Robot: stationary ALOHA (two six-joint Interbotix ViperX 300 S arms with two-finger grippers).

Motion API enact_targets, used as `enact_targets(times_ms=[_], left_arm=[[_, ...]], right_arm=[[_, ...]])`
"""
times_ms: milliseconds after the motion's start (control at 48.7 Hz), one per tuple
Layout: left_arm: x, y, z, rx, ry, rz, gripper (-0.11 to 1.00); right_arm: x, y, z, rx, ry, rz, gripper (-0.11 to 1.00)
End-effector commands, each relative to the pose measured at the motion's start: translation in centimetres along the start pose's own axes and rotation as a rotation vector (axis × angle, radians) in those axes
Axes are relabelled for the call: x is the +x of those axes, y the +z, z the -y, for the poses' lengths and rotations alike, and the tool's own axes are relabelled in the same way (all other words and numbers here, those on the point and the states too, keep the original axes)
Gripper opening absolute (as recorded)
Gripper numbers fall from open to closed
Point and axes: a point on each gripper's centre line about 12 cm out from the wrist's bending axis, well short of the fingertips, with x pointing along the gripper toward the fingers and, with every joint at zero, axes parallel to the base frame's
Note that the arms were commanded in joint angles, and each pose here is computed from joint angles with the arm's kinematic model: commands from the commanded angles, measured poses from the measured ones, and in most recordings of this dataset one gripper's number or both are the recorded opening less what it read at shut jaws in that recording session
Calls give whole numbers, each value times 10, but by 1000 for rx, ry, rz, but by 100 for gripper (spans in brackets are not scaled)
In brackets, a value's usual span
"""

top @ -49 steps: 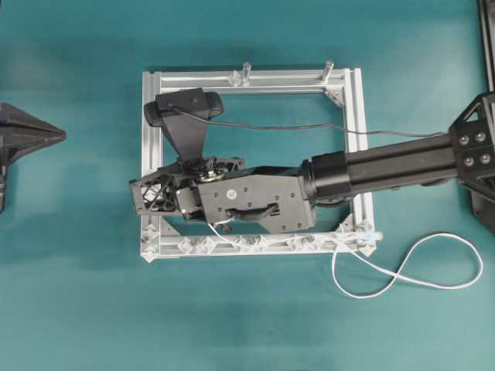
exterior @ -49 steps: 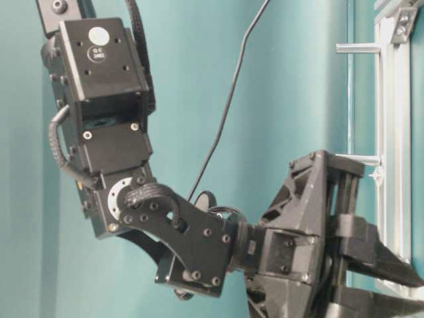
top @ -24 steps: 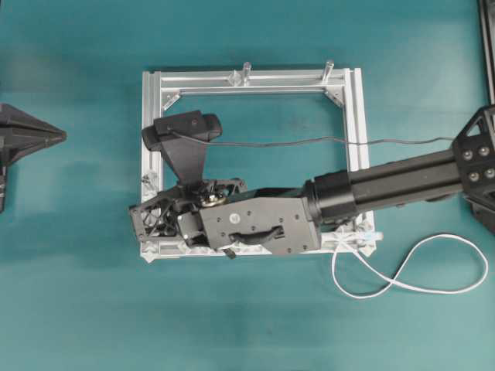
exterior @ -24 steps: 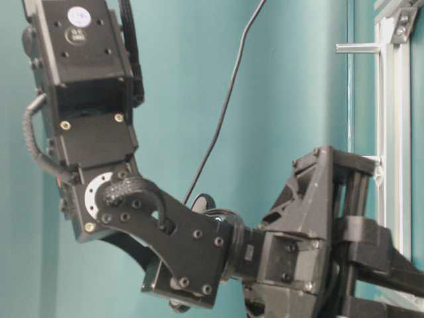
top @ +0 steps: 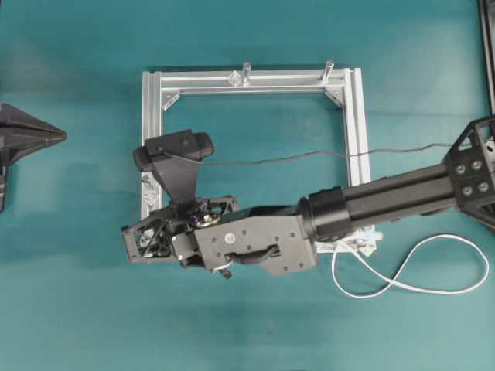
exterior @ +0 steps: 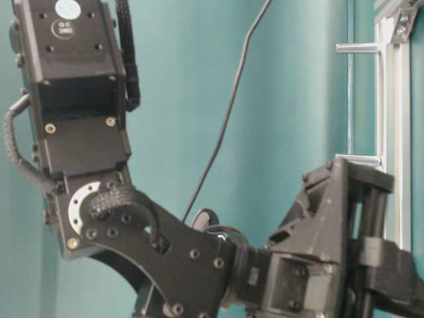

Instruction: Move the cable alternately left and right between 8 closely spaced pins so it hooks onto each one.

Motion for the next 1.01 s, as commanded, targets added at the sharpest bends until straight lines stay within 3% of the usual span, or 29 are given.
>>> enact_targets(times_ms=[0,349,986], left_arm=[[0,5,1,-4,-2,12,6],[0,5,1,-4,-2,12,6],[0,5,1,-4,-2,12,6]], right_arm=[[-20,1,-12,9,56,-9,13],[-25,-11,-16,-7,74,-23,13],[-25,-11,-16,-10,73,-22,13]])
